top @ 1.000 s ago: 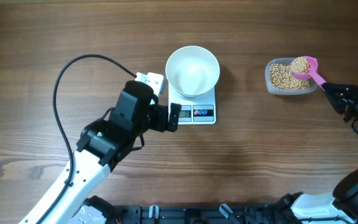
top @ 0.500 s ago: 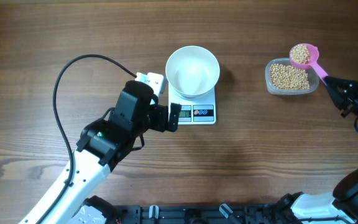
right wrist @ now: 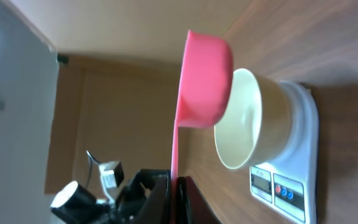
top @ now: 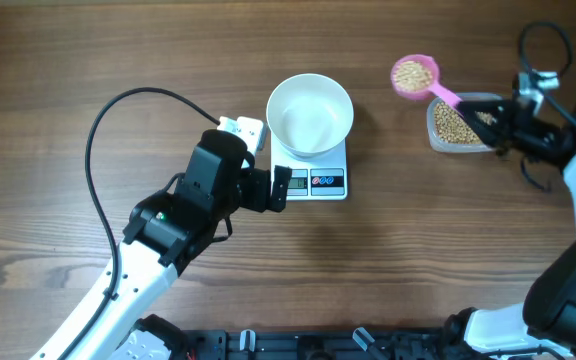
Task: Scoop item into bowl and weigh 150g on scale
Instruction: 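Carry the filled scoop left over the white bowl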
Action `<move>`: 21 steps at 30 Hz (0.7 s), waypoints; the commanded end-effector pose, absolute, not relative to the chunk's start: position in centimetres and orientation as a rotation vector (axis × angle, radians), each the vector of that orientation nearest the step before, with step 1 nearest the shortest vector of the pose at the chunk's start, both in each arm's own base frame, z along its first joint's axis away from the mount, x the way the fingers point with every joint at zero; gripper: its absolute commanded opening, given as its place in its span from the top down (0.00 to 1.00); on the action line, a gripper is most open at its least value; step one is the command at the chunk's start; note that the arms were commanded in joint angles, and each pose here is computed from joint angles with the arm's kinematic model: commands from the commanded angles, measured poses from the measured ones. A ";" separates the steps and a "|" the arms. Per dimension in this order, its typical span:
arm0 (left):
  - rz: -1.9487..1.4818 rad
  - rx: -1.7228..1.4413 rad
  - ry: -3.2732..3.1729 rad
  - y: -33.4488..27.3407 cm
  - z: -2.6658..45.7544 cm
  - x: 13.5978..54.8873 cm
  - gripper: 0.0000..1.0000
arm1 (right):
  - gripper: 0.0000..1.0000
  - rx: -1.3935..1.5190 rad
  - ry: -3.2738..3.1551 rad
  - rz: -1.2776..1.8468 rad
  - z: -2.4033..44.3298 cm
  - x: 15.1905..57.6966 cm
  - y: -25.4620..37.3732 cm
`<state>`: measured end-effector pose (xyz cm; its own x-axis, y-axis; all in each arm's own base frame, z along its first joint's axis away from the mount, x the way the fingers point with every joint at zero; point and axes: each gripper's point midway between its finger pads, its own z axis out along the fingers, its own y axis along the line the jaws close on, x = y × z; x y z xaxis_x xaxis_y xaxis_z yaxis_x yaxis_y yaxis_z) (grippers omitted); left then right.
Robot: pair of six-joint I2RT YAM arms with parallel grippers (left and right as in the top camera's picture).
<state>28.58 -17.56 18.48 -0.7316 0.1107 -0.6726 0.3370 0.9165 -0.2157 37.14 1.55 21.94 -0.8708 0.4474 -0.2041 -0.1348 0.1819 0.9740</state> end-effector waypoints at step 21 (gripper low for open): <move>-0.441 0.328 2.366 -18.0 19.0 28.7 0.00 | 0.95 -0.028 2.181 1.484 20.8 40.9 15.4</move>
<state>28.58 -17.56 18.42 -0.7327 0.1114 -0.6713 0.3366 0.9167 -0.2154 39.80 15.07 21.59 -0.9099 0.2422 -0.3368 -0.2542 0.3161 0.9140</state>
